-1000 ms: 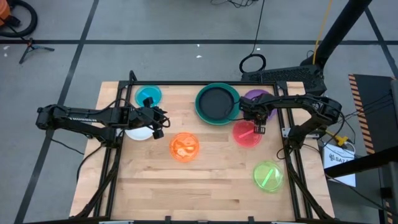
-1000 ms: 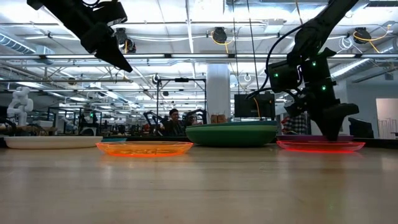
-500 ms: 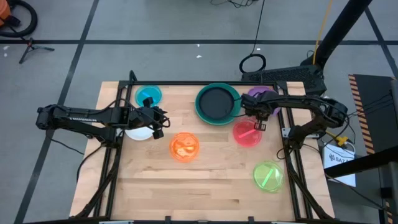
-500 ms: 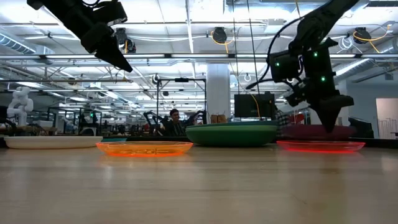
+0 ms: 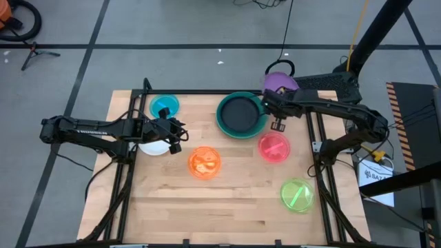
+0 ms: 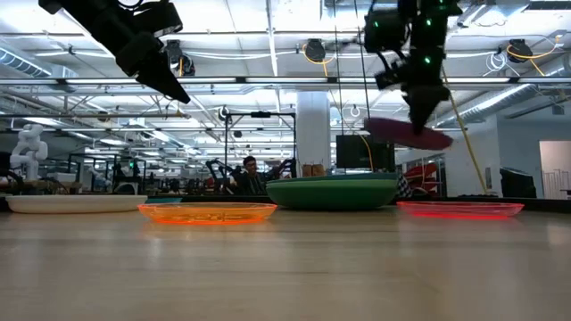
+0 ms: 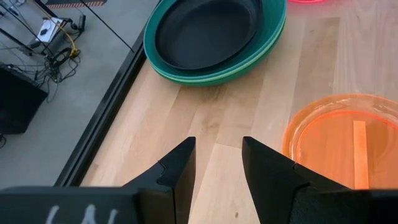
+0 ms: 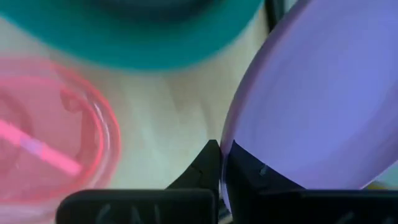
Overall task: Stack plastic plates
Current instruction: Stack the purple plate on top of the black plate
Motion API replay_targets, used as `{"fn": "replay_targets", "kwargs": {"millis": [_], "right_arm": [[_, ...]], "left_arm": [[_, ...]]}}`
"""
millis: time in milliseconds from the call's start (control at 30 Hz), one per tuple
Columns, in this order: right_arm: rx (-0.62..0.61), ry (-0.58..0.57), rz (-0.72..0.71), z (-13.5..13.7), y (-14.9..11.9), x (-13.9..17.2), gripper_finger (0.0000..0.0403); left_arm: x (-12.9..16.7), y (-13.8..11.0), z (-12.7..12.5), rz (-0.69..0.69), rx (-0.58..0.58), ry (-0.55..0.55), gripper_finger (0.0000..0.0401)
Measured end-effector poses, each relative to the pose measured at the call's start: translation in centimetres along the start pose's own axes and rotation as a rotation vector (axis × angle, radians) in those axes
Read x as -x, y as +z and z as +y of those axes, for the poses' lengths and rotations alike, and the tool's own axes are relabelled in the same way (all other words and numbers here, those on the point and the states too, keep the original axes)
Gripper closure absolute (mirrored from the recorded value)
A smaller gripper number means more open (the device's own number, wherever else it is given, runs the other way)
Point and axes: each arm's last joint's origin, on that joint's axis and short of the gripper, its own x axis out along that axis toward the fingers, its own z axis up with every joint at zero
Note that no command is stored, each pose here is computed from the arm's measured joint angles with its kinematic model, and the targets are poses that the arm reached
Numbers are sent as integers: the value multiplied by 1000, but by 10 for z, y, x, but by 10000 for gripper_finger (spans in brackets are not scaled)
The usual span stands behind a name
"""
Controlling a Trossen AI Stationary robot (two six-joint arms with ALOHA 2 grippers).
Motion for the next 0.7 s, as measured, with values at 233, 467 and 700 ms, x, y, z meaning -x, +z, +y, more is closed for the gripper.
{"fn": "replay_targets", "kwargs": {"millis": [233,467,700], "right_arm": [[63,33,-274,21,29,25,400],[171,37,-338,47,52,17,400],[280,51,-268,68,76,-1,400]], "left_arm": [[0,0,0,0,-1,0,263],[0,0,0,-4,1,0,263],[0,0,0,-3,0,0,263]]}}
